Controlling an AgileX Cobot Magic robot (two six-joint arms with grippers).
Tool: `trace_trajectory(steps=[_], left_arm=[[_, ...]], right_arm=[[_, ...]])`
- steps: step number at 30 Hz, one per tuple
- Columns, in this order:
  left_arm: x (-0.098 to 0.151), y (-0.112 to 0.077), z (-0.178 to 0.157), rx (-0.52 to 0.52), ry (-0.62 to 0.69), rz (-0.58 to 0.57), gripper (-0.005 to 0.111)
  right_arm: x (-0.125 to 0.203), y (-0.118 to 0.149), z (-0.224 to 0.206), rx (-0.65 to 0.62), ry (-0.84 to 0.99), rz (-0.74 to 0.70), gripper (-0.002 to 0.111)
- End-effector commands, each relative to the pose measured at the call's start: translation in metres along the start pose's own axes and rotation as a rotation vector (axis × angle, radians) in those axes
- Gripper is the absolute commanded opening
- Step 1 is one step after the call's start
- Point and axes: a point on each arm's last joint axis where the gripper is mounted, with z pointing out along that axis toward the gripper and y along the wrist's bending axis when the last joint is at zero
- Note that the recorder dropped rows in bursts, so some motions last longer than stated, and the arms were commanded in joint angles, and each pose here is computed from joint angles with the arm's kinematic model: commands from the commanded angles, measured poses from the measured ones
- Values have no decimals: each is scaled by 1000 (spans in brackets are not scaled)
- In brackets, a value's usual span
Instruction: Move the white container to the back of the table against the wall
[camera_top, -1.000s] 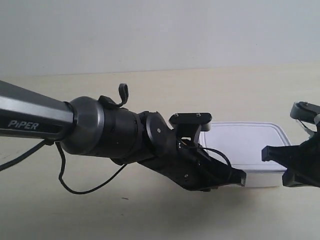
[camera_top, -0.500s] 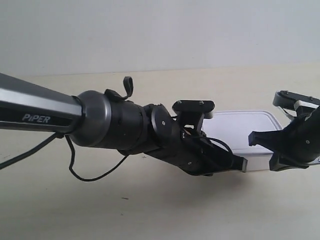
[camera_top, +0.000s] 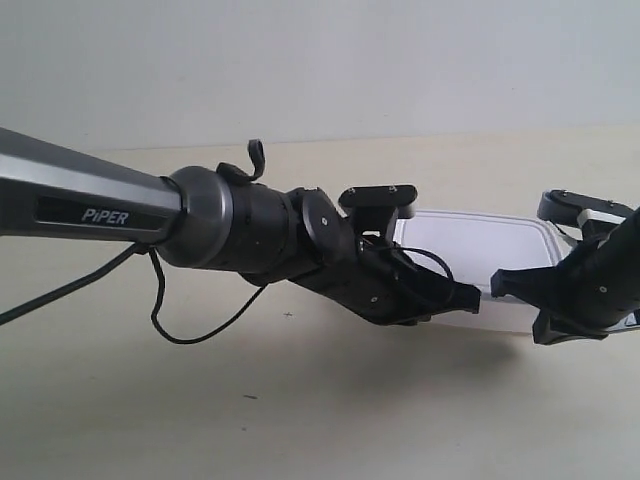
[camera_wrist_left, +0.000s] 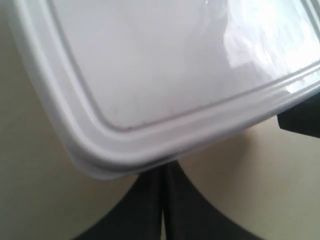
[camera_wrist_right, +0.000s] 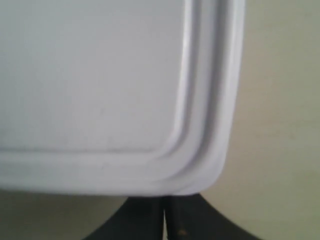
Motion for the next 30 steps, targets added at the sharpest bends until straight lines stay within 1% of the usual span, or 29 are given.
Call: trace_trajectory(steps=[1,6,11,15,22,30], left_arm=[[0,6,5,-10,4,-1,0],[-1,6,12,-9,14,8,0],[-10,4,15,0,-7,19,0],[-21,9,16,2,-30,14,0],[-38,21,19,5,-30,19,0],[-49,24,24,9,-41,40,0]], right_arm=[[-15,4,-3,-15,-29,-15,0],[-28,8,0,-22,-20,-19,0],[-39,11,5,-25,-16,-25,0],[-46,13,5,-30,-27,-38,0],[-58,16,12,-33,-17,-53,0],[-70,19,14,-38,-45,-63,0]])
